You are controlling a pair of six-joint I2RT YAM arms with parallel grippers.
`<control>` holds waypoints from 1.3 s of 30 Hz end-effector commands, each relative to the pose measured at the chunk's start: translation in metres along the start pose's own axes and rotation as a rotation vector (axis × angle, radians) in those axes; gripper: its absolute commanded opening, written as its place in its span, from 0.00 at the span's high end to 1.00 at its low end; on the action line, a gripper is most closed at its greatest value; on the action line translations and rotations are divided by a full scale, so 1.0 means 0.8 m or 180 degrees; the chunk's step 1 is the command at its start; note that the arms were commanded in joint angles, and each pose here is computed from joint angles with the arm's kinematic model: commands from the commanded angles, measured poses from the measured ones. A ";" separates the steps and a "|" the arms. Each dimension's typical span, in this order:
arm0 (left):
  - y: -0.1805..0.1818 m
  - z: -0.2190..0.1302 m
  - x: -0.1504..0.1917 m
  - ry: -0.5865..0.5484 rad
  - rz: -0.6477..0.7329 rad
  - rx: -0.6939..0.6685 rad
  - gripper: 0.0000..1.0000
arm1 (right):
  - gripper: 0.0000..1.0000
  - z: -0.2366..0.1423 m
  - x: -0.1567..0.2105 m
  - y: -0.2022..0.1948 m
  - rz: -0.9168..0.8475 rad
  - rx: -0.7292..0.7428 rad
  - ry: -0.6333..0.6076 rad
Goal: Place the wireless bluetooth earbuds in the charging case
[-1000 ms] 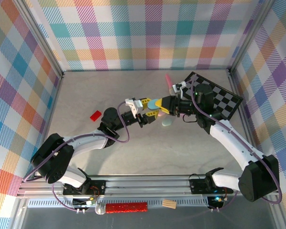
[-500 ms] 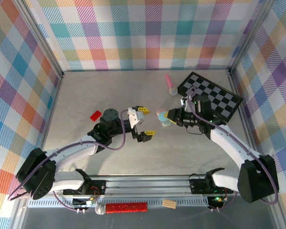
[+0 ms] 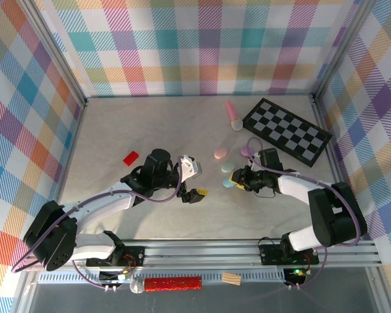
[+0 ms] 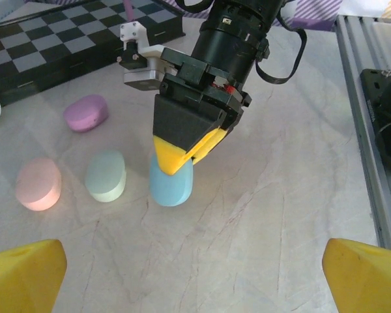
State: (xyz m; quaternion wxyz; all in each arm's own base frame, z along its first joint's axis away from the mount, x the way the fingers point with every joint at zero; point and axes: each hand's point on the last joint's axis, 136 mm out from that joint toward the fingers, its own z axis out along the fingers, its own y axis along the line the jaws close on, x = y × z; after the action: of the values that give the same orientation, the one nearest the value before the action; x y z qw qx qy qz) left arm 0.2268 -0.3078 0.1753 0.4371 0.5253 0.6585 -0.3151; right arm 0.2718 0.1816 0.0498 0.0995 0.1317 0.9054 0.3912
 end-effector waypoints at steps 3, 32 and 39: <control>0.021 -0.004 0.001 0.0104 0.0001 -0.0305 0.00 | 0.67 -0.004 -0.017 -0.006 -0.0193 0.0145 -0.0171; 0.237 -0.237 0.186 -0.0233 -0.1336 -0.3783 0.00 | 0.01 -0.153 -0.216 -0.046 -0.2214 0.1558 -0.2795; 0.275 -0.220 0.209 -0.0312 -0.1733 -0.3593 0.00 | 0.01 -0.128 -0.218 -0.069 -0.2239 0.1373 -0.2782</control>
State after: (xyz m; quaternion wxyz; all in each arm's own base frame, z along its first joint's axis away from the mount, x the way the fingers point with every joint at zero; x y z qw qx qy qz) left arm 0.3638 -0.0230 0.0826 0.5408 0.0229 0.8408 -0.0073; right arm 0.3901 0.0152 0.0748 0.5071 0.0104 0.8609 0.0385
